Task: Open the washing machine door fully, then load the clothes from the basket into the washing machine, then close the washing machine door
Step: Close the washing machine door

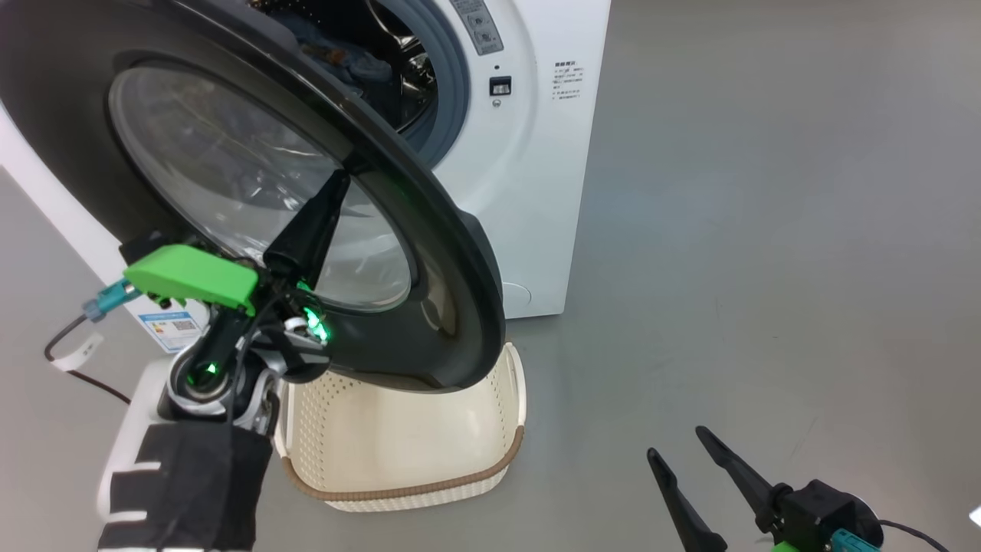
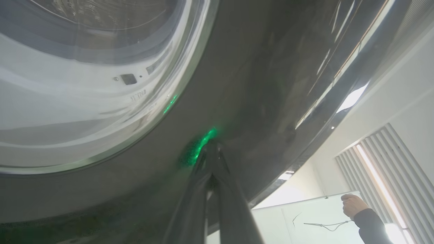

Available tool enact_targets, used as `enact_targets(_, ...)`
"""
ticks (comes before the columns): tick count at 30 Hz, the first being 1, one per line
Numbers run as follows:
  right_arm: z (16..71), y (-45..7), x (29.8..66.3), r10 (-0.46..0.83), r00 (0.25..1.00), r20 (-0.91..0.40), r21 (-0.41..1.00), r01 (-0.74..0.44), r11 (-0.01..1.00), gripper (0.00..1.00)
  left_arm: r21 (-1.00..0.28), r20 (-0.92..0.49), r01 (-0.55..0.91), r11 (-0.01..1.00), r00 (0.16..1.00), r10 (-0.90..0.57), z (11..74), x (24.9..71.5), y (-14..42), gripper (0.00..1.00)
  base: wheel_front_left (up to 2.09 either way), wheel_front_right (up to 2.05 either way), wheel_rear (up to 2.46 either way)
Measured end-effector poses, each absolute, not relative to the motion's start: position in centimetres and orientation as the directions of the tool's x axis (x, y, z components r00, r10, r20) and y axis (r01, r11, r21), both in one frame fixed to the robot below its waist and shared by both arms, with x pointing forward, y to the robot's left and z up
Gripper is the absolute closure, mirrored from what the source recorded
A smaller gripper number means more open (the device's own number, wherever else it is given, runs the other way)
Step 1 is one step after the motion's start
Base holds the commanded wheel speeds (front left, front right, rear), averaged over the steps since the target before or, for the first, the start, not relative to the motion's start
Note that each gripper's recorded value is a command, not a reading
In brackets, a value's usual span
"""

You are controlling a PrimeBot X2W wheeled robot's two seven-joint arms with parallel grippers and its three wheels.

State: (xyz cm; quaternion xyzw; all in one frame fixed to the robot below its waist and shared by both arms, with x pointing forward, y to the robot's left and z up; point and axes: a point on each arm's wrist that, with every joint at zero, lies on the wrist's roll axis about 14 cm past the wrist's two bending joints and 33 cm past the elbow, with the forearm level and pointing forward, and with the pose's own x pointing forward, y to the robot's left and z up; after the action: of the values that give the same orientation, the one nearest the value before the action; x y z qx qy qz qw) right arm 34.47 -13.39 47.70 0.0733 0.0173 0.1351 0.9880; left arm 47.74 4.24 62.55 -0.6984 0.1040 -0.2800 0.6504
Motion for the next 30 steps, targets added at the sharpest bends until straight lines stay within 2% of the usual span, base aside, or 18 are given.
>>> enact_targets(10,48.3,-13.0,34.8,0.284,0.959,0.004,0.140,-0.282,0.949,0.00,-0.977,0.210,0.196,-0.081,0.843,-0.495,61.6,48.1,4.2,1.00,0.00,0.00,0.00)
enact_targets(16,48.7,-12.9,34.8,0.288,0.958,0.018,0.138,-0.287,0.948,0.00,-0.971,0.218,0.238,-0.023,0.841,-0.496,62.1,47.3,4.5,1.00,0.00,0.00,0.00)
enact_targets(18,48.9,-12.9,34.8,0.286,0.958,0.023,0.138,-0.286,0.948,0.00,-0.968,0.204,0.250,0.029,0.847,-0.491,61.5,46.7,4.9,1.00,0.00,0.00,0.00)
enact_targets(19,48.9,-12.9,34.8,0.284,0.958,0.025,0.139,-0.285,0.948,0.00,-0.966,0.184,0.249,0.071,0.853,-0.488,60.8,46.4,5.2,0.84,0.00,0.00,0.00)
enact_targets(22,49.0,-13.0,34.8,0.279,0.960,0.028,0.143,-0.280,0.949,0.00,-0.948,0.109,0.235,0.215,0.874,-0.473,58.1,45.3,6.1,0.54,0.00,0.00,0.00)
enact_targets(23,49.0,-13.0,34.8,0.278,0.960,0.028,0.144,-0.279,0.949,0.00,-0.941,0.095,0.229,0.248,0.885,-0.456,57.4,45.0,6.5,0.16,0.00,0.00,0.00)
enact_targets(24,49.0,-13.0,34.8,0.278,0.960,0.029,0.145,-0.279,0.949,0.00,-0.925,0.079,0.230,0.301,0.895,-0.440,56.7,44.7,6.9,0.00,0.00,0.00,0.00)
enact_targets(30,49.5,-13.0,35.0,0.267,0.963,0.047,0.154,-0.271,0.950,0.00,-0.727,0.039,0.208,0.654,0.964,-0.263,53.3,43.6,11.3,0.00,0.00,0.00,0.00)
